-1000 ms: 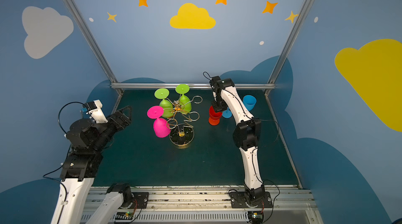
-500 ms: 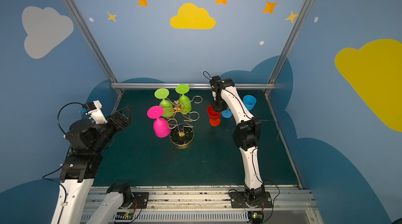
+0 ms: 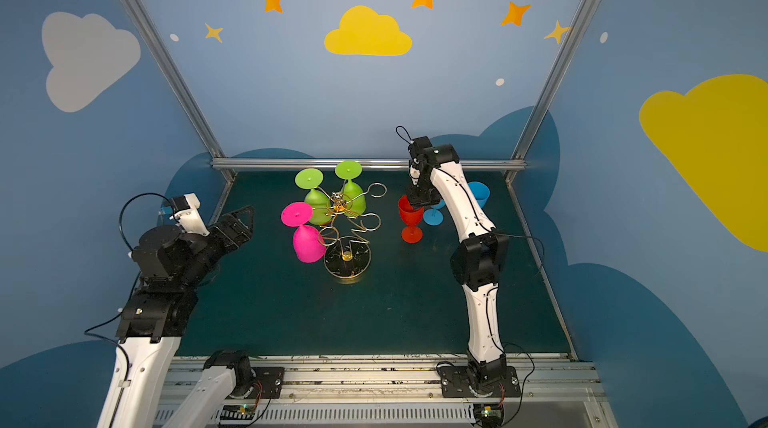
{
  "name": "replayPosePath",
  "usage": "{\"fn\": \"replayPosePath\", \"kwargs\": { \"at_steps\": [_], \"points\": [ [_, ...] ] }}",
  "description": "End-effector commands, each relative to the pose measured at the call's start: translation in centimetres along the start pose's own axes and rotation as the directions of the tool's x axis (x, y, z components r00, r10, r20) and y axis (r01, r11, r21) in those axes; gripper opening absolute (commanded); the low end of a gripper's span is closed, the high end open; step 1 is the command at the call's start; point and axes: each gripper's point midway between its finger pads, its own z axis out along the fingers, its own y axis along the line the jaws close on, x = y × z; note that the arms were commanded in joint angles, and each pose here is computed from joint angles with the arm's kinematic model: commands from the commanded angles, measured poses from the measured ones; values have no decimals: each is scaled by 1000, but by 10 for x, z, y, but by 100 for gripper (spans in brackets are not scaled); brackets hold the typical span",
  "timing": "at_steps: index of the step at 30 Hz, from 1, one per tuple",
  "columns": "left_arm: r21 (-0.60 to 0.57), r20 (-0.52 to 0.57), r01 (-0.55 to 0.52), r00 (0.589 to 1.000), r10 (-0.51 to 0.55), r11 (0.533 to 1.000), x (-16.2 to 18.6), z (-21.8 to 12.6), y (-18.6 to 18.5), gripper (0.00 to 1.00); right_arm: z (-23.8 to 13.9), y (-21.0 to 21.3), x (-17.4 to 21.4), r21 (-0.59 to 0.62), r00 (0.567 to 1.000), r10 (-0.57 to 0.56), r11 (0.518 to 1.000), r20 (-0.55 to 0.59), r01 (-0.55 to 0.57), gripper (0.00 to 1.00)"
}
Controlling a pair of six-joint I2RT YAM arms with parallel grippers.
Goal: Take the wine glass off the wine glass rack
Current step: 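Lower the red glass upright beside the blue glasses and open the right gripper, then raise the right gripper away while the left gripper reaches to the magenta glass foot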
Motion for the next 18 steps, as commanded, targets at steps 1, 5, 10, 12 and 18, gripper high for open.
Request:
{"fn": "replayPosePath", "kwargs": {
  "at_steps": [1,5,10,12,18],
  "points": [
    [29,-22,13,1000,-12,1000,0,-2,-7,94,-36,-1,-5,-23,996,29,999,83,-27,42],
    [52,-77,27,997,-22,998,4,2,-14,94,-58,-1,-4,-38,990,41,999,133,-36,45],
    [130,-252,114,964,-78,985,19,10,-32,89,-100,5,-1,-119,969,59,992,240,-31,49],
    [164,-309,172,944,-115,971,23,13,-38,85,-117,6,3,-147,957,73,989,282,-33,50],
    [284,-418,264,899,-129,922,31,15,-59,77,-170,14,10,-334,846,193,942,496,-19,55]
  ]
}}
